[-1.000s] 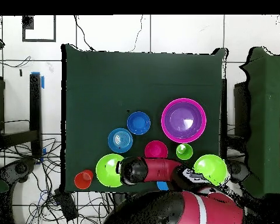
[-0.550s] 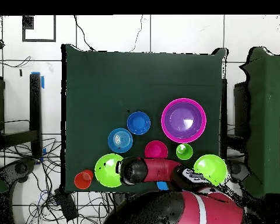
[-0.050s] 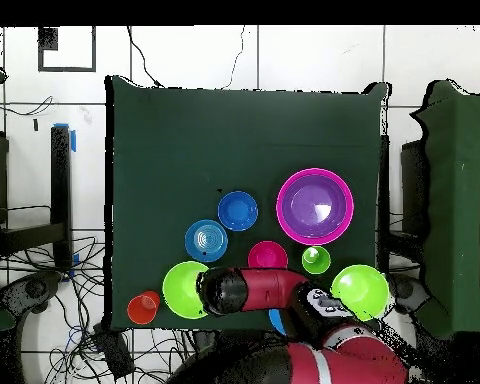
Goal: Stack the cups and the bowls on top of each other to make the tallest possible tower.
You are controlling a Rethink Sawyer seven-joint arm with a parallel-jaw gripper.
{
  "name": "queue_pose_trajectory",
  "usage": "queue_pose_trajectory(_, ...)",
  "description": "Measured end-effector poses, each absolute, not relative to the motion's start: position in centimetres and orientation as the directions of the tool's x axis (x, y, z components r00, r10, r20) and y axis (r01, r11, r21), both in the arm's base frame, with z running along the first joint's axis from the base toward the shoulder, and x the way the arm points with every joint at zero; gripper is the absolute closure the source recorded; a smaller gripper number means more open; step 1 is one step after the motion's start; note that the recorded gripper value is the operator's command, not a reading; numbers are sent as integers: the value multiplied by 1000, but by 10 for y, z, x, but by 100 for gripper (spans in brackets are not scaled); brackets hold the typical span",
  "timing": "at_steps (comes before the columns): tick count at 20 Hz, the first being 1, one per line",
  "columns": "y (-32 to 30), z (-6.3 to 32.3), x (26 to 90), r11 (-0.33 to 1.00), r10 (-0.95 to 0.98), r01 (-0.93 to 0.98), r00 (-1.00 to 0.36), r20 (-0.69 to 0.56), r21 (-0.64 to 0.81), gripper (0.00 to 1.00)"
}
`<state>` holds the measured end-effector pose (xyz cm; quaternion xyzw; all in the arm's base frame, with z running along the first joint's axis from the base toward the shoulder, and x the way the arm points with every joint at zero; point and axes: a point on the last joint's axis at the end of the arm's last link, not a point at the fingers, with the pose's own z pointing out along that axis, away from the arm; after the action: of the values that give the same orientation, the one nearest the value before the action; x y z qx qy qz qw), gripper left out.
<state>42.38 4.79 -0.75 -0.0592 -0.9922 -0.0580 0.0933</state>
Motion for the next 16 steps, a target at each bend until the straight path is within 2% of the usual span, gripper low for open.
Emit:
queue_pose_trajectory(7,35,21,449,990,117,125,-987,109,70,100)
queue_pose_trajectory(16,23,56,473,984,171,174,-983,71,47,100)
